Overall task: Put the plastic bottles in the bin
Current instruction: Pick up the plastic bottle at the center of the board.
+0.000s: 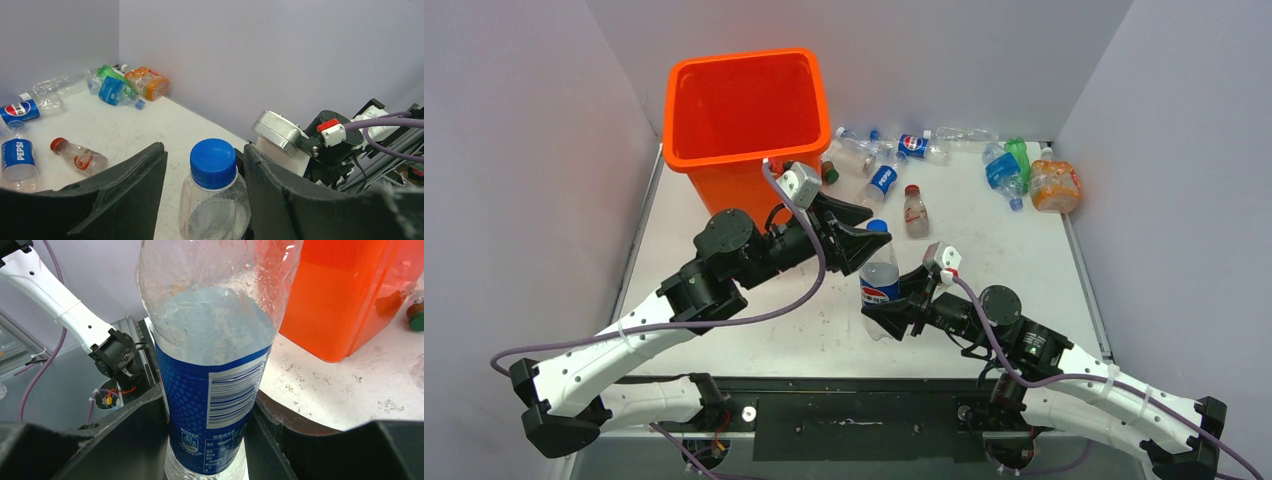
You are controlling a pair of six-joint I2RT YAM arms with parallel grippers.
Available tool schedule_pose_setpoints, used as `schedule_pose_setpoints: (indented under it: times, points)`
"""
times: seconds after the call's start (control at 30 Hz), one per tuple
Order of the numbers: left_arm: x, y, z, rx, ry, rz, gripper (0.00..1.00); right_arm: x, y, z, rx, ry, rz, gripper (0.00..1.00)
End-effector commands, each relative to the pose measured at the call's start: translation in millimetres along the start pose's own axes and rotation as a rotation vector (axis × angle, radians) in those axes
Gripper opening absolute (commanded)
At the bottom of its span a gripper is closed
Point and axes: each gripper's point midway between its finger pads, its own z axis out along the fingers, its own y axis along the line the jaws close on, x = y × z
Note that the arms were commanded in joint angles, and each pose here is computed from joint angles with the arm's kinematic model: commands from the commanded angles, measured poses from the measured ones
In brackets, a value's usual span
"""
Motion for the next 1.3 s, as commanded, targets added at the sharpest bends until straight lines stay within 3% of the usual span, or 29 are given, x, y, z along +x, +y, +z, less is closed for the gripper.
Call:
schedule_pose_setpoints:
  times: [0.0, 0.1, 0.33, 0.6, 0.63, 0.67, 0.73, 0.77, 0.9, 1.27]
  points:
    - [-26, -15, -1, 0.045, -0.050, 0.001, 0.52, -25, 6, 0, -0.018, -0.081, -0.010, 0.37]
    - [-24, -14, 2, 0.044, -0.040, -0.001, 0.50, -25, 6, -1, -0.018, -0.083, -0.008, 0.37]
    - [-11, -13, 7, 0.051, -0.011, -0.002, 0.56, -26, 7, 0, -0.020, -0.084, -0.007, 0.37]
    - [-8, -16, 7, 0.076, -0.003, 0.004, 0.12, -26, 8, 0, -0.020, -0.084, -0.005, 0.39]
    - [-8, -16, 7, 0.077, -0.005, 0.005, 0.05, -27, 7, 0, -0.015, -0.084, -0.002, 0.44]
    - [-8, -16, 7, 0.078, -0.008, 0.006, 0.00, -27, 6, 0, -0.005, -0.084, 0.008, 0.60]
    - [-13, -16, 5, 0.071, -0.023, 0.010, 0.00, -29, 6, -1, 0.002, -0.079, 0.027, 0.91]
    - [-15, -16, 3, 0.068, -0.033, 0.013, 0.00, -32, 8, -1, -0.002, -0.076, 0.035, 0.93]
    - [-41, -8, -6, 0.001, -0.114, 0.036, 0.00, -54, 16, -7, -0.014, -0.089, 0.054, 0.90]
    - [-172, 4, -82, -0.234, -0.452, 0.221, 0.00, -120, 22, -63, 0.037, -0.241, 0.057, 0.90]
